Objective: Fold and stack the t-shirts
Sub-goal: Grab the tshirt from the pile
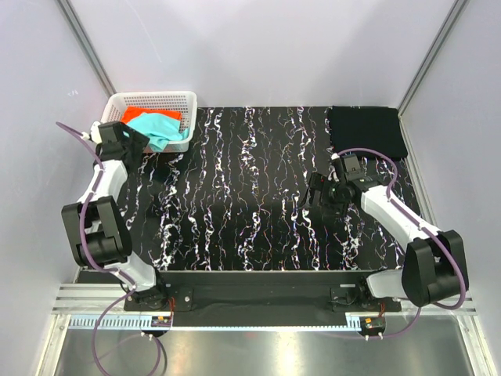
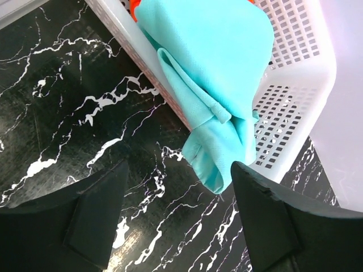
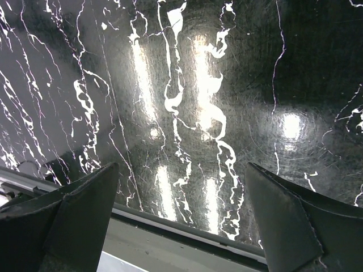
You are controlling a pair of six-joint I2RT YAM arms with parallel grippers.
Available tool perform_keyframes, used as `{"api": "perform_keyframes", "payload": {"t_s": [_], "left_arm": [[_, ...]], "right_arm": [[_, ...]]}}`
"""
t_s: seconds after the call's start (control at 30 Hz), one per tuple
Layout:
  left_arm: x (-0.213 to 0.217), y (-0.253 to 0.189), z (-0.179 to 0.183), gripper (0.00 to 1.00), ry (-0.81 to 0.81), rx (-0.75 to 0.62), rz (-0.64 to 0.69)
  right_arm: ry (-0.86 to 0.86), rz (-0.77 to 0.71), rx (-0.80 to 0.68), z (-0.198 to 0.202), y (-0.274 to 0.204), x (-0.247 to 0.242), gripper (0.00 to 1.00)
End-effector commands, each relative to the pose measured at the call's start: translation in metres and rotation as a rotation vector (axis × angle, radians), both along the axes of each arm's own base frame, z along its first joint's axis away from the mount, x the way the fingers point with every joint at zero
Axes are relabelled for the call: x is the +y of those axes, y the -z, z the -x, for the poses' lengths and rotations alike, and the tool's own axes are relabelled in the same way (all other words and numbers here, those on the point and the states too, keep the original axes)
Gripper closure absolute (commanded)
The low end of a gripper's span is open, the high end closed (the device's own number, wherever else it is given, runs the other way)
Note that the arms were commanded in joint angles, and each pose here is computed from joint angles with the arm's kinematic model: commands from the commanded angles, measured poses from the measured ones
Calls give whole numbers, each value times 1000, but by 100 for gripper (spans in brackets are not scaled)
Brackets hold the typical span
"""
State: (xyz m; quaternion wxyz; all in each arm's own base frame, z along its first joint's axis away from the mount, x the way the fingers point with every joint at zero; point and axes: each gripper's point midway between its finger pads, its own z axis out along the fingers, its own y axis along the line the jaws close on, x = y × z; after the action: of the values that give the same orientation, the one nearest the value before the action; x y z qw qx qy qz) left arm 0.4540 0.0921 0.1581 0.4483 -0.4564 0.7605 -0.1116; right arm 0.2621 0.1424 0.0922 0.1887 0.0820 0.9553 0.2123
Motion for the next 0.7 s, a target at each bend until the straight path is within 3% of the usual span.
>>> {"api": "perform_keyframes", "payload": {"t_s": [0.0,0.2,0.33,0.43,0.47,0.67], "left_arm": [[6,-21,-20,20,6,-76,8],[0,-12,-51,19,66,-107,77],[2,-15,-67,37,100,-126,81],[-1,-32,-75,78,111,-172,100],[-7,-40,-77,98,126,-188,116],[-43,-131,-67,100,145,-353,128]], "right_arm": [[3,-34,-30,-13,-16,9,0],[25,-40,-24,-20,-16,12,0],[34,-53,-16,-20,-17,13,0],[36,-58,-14,-19,-17,14,0],[35,-60,-17,-19,-18,14,0],[27,-68,-22,-19,-21,15,0]]}}
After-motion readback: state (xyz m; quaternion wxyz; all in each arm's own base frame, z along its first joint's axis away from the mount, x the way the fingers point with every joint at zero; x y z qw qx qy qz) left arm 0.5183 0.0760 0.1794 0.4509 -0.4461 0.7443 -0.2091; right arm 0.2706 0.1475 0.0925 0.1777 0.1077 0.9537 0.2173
